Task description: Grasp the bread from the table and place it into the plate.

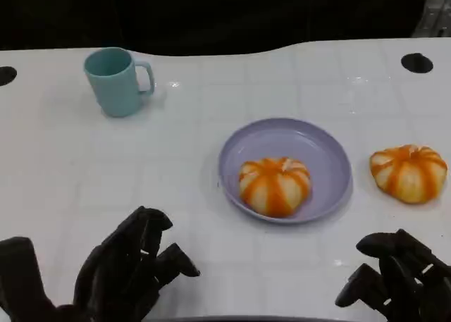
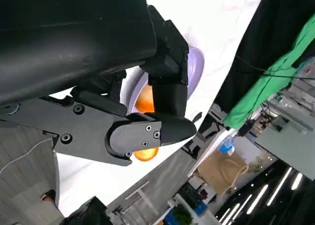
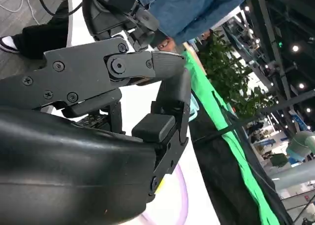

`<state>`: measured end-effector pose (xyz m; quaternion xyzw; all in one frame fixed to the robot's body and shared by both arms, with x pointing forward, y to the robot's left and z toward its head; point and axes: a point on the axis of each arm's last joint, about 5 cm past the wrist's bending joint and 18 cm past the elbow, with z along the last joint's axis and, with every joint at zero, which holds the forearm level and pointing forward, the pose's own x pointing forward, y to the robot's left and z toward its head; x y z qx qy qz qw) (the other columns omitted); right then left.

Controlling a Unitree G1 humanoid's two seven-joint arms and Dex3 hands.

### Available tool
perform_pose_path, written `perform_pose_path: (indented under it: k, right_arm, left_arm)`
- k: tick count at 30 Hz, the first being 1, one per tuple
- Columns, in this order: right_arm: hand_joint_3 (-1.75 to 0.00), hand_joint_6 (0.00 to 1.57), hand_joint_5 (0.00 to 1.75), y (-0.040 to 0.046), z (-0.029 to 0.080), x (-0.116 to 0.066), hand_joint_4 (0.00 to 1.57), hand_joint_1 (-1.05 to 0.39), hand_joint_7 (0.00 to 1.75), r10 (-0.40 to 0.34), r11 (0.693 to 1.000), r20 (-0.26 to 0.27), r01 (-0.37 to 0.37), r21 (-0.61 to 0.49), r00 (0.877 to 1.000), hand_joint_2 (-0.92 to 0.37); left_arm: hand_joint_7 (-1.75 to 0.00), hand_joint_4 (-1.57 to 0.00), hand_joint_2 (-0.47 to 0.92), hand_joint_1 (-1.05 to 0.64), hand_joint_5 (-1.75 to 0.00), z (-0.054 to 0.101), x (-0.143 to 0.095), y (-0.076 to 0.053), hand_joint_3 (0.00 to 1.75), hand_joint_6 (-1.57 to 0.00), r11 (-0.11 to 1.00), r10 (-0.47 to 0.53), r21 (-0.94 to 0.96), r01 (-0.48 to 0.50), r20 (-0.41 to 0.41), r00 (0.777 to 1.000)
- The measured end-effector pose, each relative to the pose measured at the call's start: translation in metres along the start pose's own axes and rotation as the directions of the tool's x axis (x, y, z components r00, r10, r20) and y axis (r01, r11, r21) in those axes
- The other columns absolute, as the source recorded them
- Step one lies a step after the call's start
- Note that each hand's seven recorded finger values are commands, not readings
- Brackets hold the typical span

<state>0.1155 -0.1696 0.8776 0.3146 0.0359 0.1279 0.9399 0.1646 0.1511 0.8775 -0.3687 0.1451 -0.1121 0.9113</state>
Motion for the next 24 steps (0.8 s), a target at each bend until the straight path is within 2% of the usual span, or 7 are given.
perform_pose_path:
  k: [8, 24]
  right_arm:
    - [-0.26, 0.65, 1.49, -0.0009, 0.0006, 0.0019, 0.55, -0.54, 0.96, 0.007, 1.000, 0.013, -0.007, -0.006, 1.000, -0.92]
    - [-0.24, 0.63, 1.50, -0.0027, -0.0002, 0.0019, 0.57, -0.55, 1.00, 0.004, 1.000, 0.007, -0.003, -0.005, 1.000, -0.92]
  left_arm:
    - [-1.75, -0.72, 0.92, -0.53, -1.75, 0.0009, 0.0033, 0.0024, 0.49, -0.46, 1.000, 0.005, -0.003, -0.005, 0.008, 1.000]
    - [-1.75, -0.75, 0.92, -0.53, -1.75, 0.0014, 0.0072, 0.0024, 0.48, -0.49, 1.000, -0.011, 0.002, 0.011, 0.020, 1.000]
